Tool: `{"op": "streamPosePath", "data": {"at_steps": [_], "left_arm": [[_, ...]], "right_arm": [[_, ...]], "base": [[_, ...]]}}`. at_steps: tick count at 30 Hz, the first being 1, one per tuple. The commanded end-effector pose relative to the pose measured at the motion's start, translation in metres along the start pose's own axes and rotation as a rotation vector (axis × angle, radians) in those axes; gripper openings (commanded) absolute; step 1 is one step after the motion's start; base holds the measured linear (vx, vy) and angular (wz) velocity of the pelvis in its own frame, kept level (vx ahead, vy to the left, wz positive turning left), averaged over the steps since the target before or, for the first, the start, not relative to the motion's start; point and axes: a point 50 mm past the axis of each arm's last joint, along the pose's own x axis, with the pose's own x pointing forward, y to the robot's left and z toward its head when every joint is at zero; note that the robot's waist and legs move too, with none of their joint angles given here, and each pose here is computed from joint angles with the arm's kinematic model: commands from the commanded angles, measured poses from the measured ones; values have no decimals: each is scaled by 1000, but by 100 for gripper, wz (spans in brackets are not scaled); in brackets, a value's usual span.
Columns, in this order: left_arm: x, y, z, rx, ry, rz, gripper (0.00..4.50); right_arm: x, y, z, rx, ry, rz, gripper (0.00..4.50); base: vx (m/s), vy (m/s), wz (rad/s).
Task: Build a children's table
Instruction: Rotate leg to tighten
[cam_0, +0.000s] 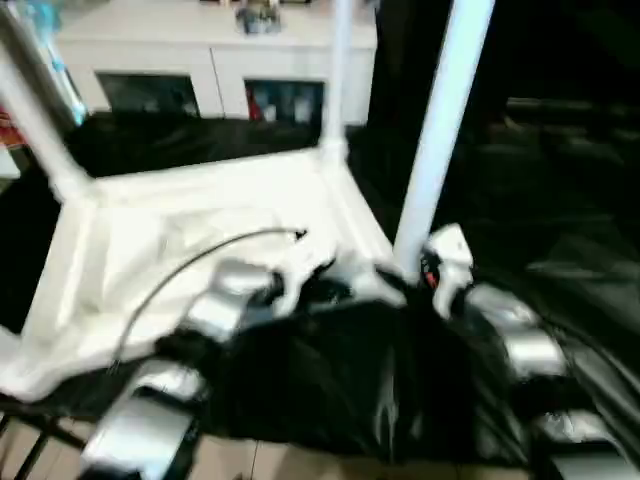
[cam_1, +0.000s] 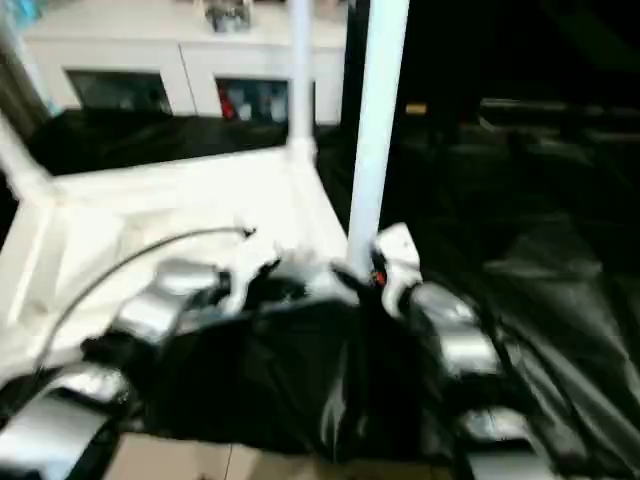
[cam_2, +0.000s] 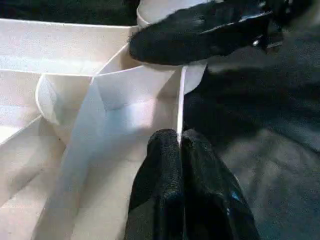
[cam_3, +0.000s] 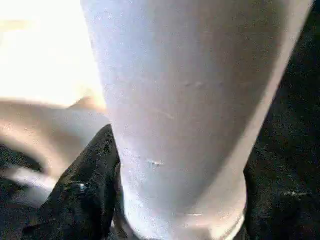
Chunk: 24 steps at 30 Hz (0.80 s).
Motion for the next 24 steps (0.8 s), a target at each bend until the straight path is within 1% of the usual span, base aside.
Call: {"op": "streamPosePath", "data": {"at_steps": [1,3,4,5,7,9,10,11,13,15,16,18,19,21,22,24], "left_arm": [[13,-2,17,7,-47,62,0],[18,-6,22,19,-64,48,0],[19,-7,23,22,-68,40,0],[19,-9,25,28,-77,23,0],[19,-11,25,37,-87,0,0],[18,-12,24,51,-94,-24,0],[16,-12,24,58,-98,-39,0],[16,-12,23,63,-101,-47,0],[12,-12,22,81,-110,-77,0],[7,-13,20,99,-117,-123,0],[2,-13,18,109,-116,-160,0],[0,-13,17,115,-117,-175,0],[-5,-12,15,125,-112,-195,0],[-10,-10,12,130,-100,-217,0],[-15,-9,9,136,-86,-235,0],[-19,-8,7,134,-75,-256,0]], "right_arm": [[14,37,-25,58,113,79,277],[22,47,-22,56,98,75,277],[23,49,-20,54,91,78,277],[25,51,-19,47,88,85,312],[25,52,-18,34,86,108,347],[23,49,-17,27,85,124,368],[22,47,-16,22,81,132,368],[22,46,-16,19,78,134,384],[18,40,-13,-23,67,155,397],[12,33,-14,-66,73,176,421],[7,27,-17,-100,86,206,421],[4,26,-18,-114,90,226,421],[-2,24,-18,-138,86,283,421],[-9,24,-18,-162,74,355,421],[-16,24,-18,-169,60,422,421],[-22,24,-16,-182,44,476,421]], "base": [[0,0,0],[0,0,0],[0,0,0],[0,0,0],[0,0,0],[0,0,0],[0,0,0],[0,0,0],[0,0,0],[0,0,0],[0,0,0],[0,0,0],[0,0,0],[0,0,0],[0,0,0],[0,0,0]]}}
